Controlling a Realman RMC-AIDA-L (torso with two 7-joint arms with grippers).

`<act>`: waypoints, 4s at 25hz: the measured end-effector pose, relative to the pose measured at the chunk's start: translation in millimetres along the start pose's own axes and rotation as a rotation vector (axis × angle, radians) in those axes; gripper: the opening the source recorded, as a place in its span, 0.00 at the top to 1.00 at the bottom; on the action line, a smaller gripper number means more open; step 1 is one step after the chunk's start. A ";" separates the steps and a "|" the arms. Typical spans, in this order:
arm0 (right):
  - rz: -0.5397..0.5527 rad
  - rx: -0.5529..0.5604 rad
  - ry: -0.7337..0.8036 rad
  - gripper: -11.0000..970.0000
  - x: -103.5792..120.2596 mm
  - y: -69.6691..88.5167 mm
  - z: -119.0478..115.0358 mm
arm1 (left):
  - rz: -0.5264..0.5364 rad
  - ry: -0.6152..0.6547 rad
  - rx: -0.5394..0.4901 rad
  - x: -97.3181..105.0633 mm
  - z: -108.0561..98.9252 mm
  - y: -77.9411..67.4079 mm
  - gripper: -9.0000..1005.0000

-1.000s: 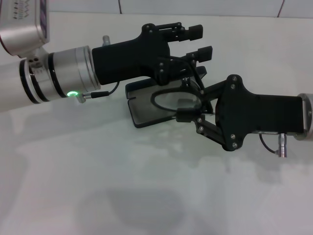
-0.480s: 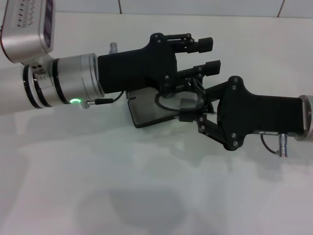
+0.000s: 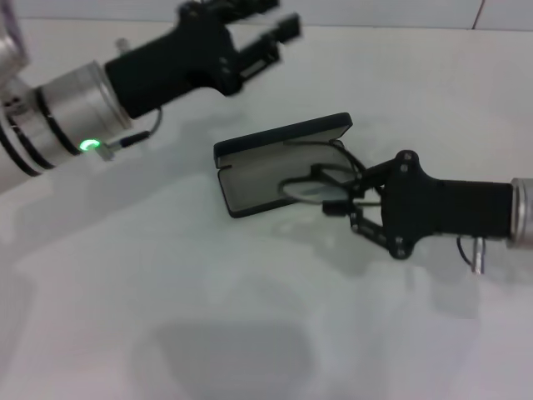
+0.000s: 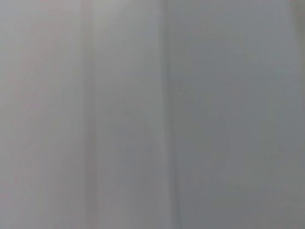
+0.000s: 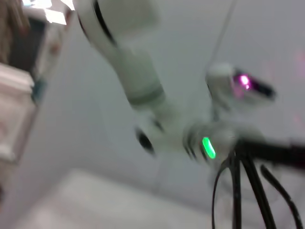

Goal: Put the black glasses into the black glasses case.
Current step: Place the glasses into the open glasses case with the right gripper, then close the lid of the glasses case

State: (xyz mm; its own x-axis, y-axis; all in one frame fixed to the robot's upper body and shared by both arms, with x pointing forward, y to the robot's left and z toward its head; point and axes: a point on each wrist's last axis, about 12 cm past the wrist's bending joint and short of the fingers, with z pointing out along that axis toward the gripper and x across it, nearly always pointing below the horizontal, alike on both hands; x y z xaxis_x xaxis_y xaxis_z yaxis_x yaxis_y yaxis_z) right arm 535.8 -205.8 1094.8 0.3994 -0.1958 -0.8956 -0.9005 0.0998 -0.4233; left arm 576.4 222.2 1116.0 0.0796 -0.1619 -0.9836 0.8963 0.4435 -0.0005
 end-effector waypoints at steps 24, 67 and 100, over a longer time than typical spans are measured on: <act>-0.481 0.131 0.640 0.85 20.1 0.2 95.8 | 0.002 -0.006 -0.141 2.9 -19.6 10.2 0.52; -0.176 0.088 0.364 0.75 -4.1 0.2 67.5 | -0.006 0.002 -0.141 3.9 -22.1 10.1 0.52; 0.304 -0.061 0.038 0.43 -13.9 16.9 -100.0 | -0.061 0.520 -0.105 48.4 31.9 19.3 0.52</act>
State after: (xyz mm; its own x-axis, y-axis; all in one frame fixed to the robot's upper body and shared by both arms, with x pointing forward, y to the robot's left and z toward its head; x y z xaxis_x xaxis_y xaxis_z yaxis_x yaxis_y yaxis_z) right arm 497.8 -299.0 1113.7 0.1042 -0.2025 -0.9737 -0.9868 0.1009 -0.1266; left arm 611.5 194.9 1074.1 -0.2223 0.2563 -0.9407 0.8421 0.5368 -0.0527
